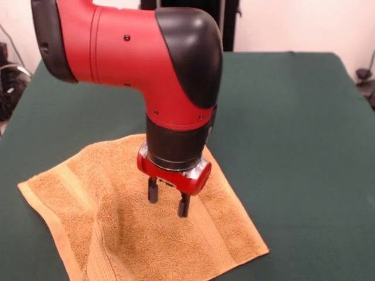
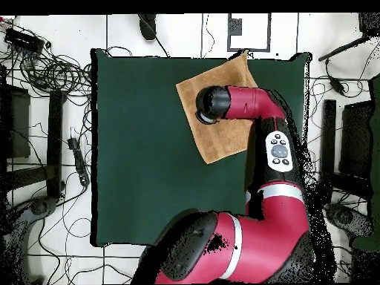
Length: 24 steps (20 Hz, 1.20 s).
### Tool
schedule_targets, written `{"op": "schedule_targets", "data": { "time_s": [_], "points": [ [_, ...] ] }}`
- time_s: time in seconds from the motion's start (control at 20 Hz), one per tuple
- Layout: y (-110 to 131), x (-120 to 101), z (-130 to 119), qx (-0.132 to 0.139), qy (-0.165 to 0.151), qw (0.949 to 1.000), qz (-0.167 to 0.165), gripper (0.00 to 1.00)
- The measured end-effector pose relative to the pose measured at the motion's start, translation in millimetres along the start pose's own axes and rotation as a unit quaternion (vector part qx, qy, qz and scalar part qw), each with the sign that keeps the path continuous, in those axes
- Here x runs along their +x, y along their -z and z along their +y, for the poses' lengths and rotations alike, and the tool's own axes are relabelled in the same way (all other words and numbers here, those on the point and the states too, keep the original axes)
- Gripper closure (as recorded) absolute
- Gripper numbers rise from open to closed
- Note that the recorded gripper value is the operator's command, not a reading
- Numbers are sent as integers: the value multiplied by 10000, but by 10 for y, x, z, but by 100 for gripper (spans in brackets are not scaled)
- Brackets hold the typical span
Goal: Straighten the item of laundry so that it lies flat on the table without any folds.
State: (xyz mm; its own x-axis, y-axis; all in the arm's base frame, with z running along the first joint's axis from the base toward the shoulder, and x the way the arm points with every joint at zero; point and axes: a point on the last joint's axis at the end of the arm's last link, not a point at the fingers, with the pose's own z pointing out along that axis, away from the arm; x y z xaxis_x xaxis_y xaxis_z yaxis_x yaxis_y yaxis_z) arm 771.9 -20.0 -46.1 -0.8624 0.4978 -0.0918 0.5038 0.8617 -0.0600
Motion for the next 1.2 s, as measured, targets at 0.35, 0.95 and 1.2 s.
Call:
{"op": "schedule_targets", "data": {
  "time_s": [0.35, 0.95, 1.2],
  "points": [
    [-19, -78, 9, -24, -180, 9998, 18, 0],
    [-10, -125, -2, -115, -601, 9975, 347, 0],
    [3, -86, -8, -208, -743, 9958, 490, 0]
  ]
}}
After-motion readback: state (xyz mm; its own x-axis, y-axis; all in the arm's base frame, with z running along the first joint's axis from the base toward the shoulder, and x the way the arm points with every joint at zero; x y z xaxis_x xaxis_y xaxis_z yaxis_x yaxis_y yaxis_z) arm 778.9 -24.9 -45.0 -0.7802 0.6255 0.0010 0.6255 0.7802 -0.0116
